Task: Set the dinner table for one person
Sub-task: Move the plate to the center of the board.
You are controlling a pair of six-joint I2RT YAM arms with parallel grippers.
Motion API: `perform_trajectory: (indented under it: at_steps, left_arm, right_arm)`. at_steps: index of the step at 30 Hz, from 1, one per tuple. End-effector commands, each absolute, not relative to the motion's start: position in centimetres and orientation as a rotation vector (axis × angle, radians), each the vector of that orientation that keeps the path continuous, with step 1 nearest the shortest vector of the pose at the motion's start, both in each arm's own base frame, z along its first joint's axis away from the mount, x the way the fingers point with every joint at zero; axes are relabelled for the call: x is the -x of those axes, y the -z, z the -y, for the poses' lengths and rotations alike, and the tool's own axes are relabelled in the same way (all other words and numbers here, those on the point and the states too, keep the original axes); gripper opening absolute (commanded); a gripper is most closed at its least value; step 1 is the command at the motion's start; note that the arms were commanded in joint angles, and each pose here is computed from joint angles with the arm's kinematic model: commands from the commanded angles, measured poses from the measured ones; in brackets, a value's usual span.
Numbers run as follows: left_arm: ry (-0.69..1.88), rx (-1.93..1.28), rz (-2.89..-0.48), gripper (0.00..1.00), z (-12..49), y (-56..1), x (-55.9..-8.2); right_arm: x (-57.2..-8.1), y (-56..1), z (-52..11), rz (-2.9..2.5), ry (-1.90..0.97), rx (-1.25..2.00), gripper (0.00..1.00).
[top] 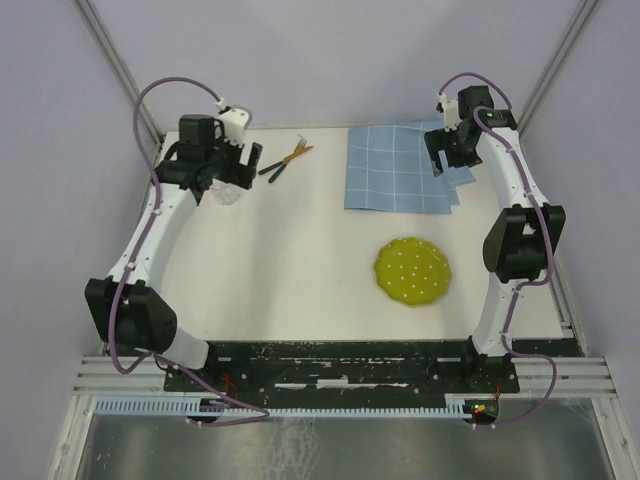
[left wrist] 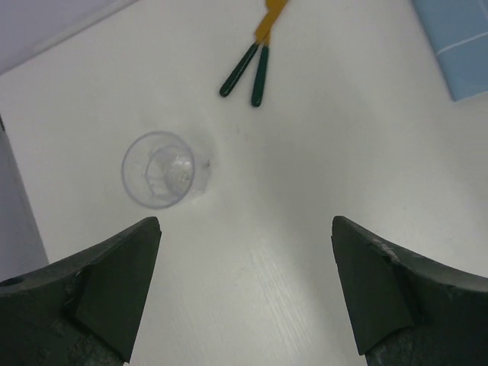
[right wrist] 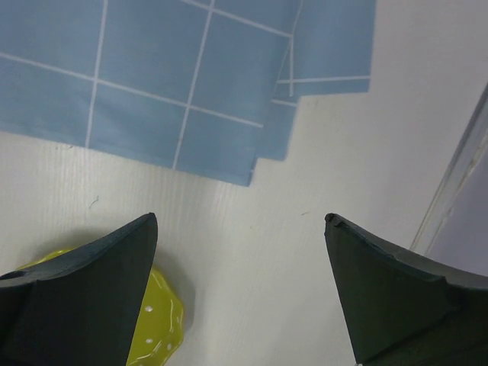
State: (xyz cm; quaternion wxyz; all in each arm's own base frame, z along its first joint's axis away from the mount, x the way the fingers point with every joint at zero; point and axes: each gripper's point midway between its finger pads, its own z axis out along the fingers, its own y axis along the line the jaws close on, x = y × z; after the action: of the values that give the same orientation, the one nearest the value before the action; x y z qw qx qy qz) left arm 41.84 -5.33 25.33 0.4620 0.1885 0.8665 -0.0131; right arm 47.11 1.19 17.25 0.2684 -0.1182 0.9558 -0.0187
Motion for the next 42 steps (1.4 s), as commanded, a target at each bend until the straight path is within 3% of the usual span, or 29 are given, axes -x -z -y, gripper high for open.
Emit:
perform_trajectory:
  at_steps: [1,6,15,30,36,42]
  left_arm:
    - [0.01,-0.676,-2.01,1.0,11.1,-27.3,-44.1]
    - [0.112,-0.761,-2.05,1.0,16.2,-25.8,-45.1]
    - [0.247,-0.777,-2.153,1.0,20.0,-20.3,-48.6]
    - [0.391,-0.763,-2.067,1.0,28.7,-15.8,-57.7]
    - [0.588,-0.715,-2.024,0.96,32.7,-15.2,-57.5]
    - [0.631,-0.702,-2.004,0.96,35.7,-14.6,-56.9]
  right_arm:
    - [-49.5,-20.2,1.8,-2.497,0.233,0.258,0.99]
    - [-47.6,-21.3,2.9,-2.481,0.297,0.266,0.99]
    - [-42.7,-22.1,5.3,-2.494,0.426,0.283,0.99]
    - [-37.3,-23.6,8.7,-2.526,0.494,0.21,0.99]
    - [-35.1,-23.5,9.7,-2.537,0.539,0.21,0.99]
    - [-33.3,-23.5,10.1,-2.541,0.554,0.202,0.99]
